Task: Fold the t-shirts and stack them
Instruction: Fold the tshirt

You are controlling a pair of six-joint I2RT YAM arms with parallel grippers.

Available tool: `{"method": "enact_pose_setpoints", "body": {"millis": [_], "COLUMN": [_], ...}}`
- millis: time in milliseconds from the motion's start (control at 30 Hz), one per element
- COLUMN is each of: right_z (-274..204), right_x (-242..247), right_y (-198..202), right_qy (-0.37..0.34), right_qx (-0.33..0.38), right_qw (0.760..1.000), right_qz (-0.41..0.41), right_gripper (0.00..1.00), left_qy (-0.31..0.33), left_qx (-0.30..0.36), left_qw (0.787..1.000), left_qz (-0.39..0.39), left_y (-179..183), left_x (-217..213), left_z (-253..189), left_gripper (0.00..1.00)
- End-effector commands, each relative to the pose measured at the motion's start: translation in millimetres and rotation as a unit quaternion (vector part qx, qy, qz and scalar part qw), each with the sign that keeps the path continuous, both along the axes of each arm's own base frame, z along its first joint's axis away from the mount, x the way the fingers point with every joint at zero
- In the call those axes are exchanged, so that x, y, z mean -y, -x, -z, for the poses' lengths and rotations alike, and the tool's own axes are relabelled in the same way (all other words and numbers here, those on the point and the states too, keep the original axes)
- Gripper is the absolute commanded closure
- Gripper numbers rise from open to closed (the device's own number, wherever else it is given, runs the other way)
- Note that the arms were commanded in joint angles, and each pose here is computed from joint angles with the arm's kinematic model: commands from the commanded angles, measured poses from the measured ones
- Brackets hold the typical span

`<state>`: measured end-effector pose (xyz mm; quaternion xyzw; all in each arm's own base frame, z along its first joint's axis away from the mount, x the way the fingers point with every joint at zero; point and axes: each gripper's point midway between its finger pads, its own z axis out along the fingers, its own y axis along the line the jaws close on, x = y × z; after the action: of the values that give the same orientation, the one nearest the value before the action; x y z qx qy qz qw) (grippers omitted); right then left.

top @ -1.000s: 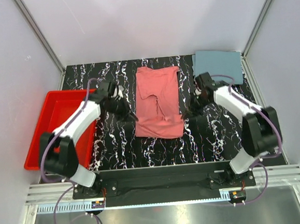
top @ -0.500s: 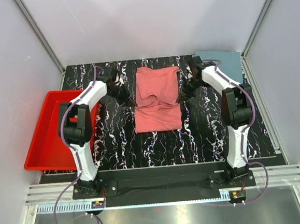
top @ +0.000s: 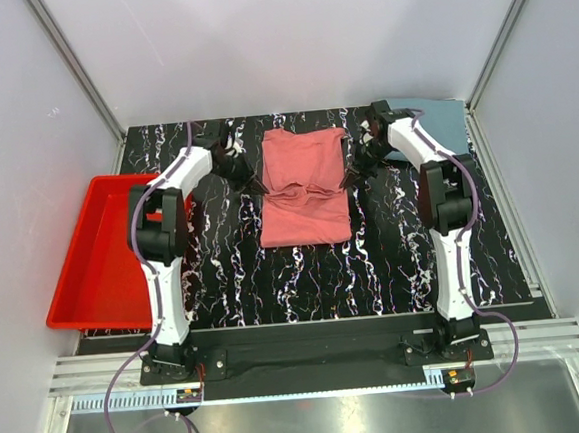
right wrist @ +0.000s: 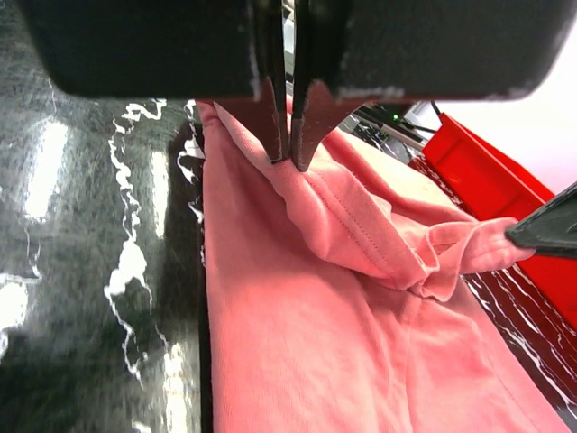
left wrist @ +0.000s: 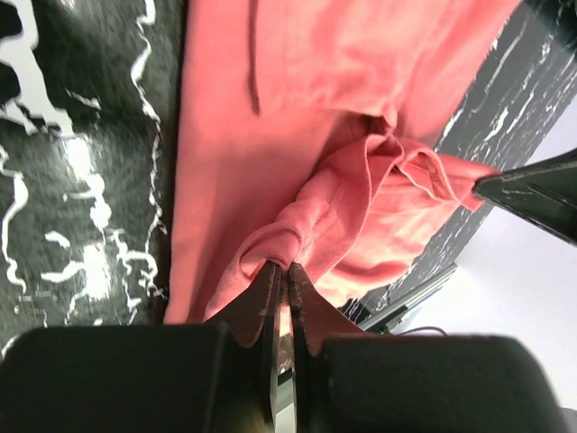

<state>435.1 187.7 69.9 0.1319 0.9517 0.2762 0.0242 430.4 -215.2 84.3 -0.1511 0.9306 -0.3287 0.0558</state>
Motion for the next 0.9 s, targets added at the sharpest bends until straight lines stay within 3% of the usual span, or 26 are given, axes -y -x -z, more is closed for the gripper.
{"method": "enact_pose_setpoints", "body": {"millis": [0,200,367,467,600,633,667,733,767,867], "right_z": [-9,7,-6,-21,-63,-67,-50,-64,-50,-39], "right_x": [-2,5,21,43,43,36,30,-7,-16,-48], "right_y": [-9,-30,-61,-62,-38,-37,-18,-5,10,20], "right_qy": [-0.018,-0.019,-0.006,0.049,0.063,0.057,0.05,0.007,0.001,-0.01], "right_qx": [0.007,0.008,0.034,0.055,0.091,0.108,0.075,0.103,0.079,0.091], "right_qw": [1.0,1.0,0.999,0.997,0.994,0.992,0.996,0.994,0.997,0.995], "right_qz": [-0.01,0.005,0.022,0.009,-0.006,-0.008,-0.007,-0.027,-0.026,-0.031], "right_gripper": [1.0,0.9,0.67,0.53,0.49,0.48,0.49,0.52,0.53,0.55], "left_qy": [0.02,0.0,-0.038,-0.067,-0.06,-0.046,-0.009,0.025,0.036,0.049], "left_qx": [0.011,0.026,0.061,0.104,0.131,0.119,0.132,0.14,0.124,0.137], "left_qw": [1.0,0.999,0.997,0.992,0.989,0.992,0.99,0.988,0.989,0.986], "left_qz": [-0.009,-0.028,-0.019,-0.014,0.014,0.026,0.043,0.062,0.076,0.087], "left_y": [-16,-40,-65,-66,-31,-15,0,15,34,44], "left_x": [0,-10,-17,-28,-26,-21,-5,13,25,46], "left_z": [-12,-5,-18,-49,-70,-50,-69,-67,-57,-47], "left_gripper": [0.91,0.77,0.64,0.58,0.59,0.6,0.62,0.68,0.69,0.69]}}
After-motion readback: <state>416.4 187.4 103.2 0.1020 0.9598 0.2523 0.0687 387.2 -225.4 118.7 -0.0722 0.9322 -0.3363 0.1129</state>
